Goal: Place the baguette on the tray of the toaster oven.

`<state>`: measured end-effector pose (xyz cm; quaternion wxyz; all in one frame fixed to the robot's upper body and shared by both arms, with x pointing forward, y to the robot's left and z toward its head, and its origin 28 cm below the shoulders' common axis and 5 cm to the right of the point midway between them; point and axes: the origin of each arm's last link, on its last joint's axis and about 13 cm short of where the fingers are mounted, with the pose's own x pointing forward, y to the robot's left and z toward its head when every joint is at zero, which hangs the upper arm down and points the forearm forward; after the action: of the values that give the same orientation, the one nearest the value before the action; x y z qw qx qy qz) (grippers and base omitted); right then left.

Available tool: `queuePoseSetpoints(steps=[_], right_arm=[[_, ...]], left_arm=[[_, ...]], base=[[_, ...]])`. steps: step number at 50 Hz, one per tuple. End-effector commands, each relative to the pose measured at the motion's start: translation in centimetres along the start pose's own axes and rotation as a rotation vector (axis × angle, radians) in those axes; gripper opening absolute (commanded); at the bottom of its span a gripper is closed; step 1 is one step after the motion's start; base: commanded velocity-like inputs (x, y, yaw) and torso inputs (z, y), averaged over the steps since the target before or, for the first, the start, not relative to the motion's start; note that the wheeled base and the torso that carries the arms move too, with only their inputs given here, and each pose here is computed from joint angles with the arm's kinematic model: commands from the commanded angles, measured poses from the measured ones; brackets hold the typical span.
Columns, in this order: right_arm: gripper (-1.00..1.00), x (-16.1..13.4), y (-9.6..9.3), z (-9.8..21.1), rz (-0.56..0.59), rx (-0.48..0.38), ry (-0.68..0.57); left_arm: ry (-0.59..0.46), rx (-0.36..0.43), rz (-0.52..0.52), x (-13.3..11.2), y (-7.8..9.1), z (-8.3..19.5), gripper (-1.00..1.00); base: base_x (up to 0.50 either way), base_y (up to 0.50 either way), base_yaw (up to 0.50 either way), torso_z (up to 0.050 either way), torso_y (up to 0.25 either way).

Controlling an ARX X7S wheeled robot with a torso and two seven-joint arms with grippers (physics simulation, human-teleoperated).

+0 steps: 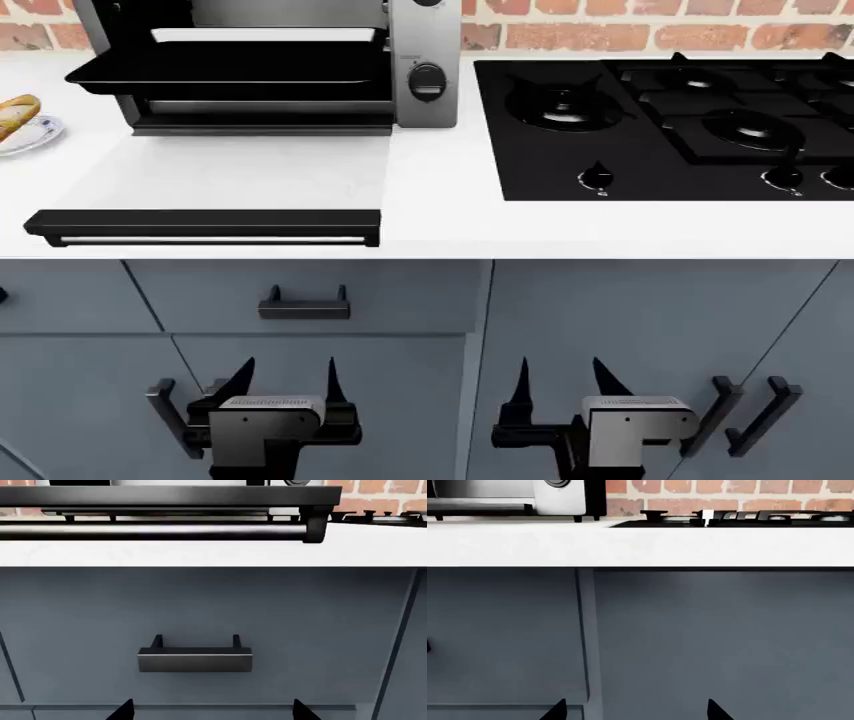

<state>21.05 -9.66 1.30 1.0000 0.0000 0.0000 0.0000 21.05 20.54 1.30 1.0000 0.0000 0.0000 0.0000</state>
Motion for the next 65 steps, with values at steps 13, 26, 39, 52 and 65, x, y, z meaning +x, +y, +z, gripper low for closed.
queuePoseSetpoints(steps=[13, 26, 39, 52, 65], right_arm=[[1.0, 0.0, -0.01, 0.04, -0.01, -0.054, -0.002], [1.0, -0.02, -0.02, 0.05, -0.03, -0.076, 0.0], [1.0, 0.0, -0.01, 0.04, -0.029, -0.071, -0.01], [1.0, -0.02, -0.02, 0.05, -0.034, -0.079, -0.006], [1.0, -0.01, -0.02, 0.05, -0.038, -0.083, -0.01]], left_arm=[[-0.014, 0.024, -0.005, 0.03, 0.03, 0.0, 1.0], [-0.013, 0.032, -0.003, 0.02, 0.04, 0.01, 1.0], [-0.012, 0.034, -0.004, 0.02, 0.04, 0.01, 1.0], [-0.005, 0.019, -0.004, 0.01, 0.02, 0.0, 1.0], [-0.002, 0.031, -0.006, 0.01, 0.04, 0.01, 1.0]], base=[[0.0, 0.0, 0.0, 0.0, 0.0], [0.0, 0.16, 0.0, 0.0, 0.0], [0.0, 0.5, 0.0, 0.0, 0.0], [0.0, 0.5, 0.0, 0.0, 0.0], [0.0, 0.5, 0.0, 0.0, 0.0]])
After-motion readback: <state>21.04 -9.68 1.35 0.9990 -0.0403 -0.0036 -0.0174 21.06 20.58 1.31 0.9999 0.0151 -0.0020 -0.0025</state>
